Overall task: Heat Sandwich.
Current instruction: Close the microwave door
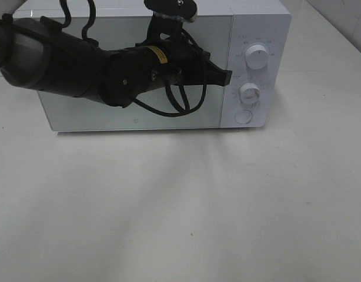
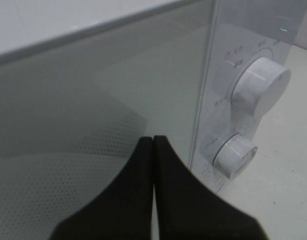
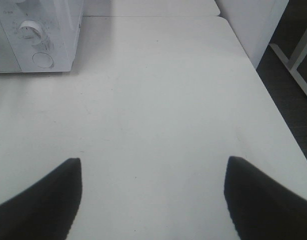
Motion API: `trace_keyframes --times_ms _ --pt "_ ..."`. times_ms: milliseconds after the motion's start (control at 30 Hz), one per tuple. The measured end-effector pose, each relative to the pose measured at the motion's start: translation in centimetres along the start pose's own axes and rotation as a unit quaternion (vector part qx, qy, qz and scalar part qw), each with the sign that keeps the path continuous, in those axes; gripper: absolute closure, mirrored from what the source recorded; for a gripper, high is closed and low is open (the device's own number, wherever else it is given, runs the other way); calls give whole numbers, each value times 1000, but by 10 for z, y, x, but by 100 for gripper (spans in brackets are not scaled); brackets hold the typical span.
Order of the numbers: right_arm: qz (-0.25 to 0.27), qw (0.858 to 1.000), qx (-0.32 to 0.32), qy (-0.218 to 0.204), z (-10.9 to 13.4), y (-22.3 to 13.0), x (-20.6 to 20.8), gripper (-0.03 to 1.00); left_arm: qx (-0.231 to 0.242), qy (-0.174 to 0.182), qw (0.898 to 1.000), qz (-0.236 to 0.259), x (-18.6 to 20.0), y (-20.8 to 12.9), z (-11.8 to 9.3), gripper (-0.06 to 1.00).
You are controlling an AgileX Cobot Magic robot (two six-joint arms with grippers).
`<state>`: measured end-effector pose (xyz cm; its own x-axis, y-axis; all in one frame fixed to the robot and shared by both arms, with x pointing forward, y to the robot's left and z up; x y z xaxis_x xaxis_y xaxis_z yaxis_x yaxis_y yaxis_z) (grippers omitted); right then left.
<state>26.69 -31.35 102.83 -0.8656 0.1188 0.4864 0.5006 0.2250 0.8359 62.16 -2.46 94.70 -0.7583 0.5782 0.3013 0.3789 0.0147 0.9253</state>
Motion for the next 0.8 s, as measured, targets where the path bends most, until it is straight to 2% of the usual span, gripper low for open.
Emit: trace_keyframes --times_ms 800 --pt "0 1000 0 0 0 0 0 21 -5 1 1000 8 0 -1 3 94"
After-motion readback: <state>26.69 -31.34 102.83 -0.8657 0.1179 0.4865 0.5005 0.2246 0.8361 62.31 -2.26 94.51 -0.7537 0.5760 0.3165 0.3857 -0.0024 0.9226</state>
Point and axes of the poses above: a point on each arm's last joint axis where the gripper is mounted, x pointing back along that axis away from the gripper, z along the wrist's bending axis when the last joint is at zero, y = z × x, the point moved 4 cm from there along -x, pointing out along that axis toward the gripper, and after that the axes turned 13 degrees about x, right-handed, at the moved point
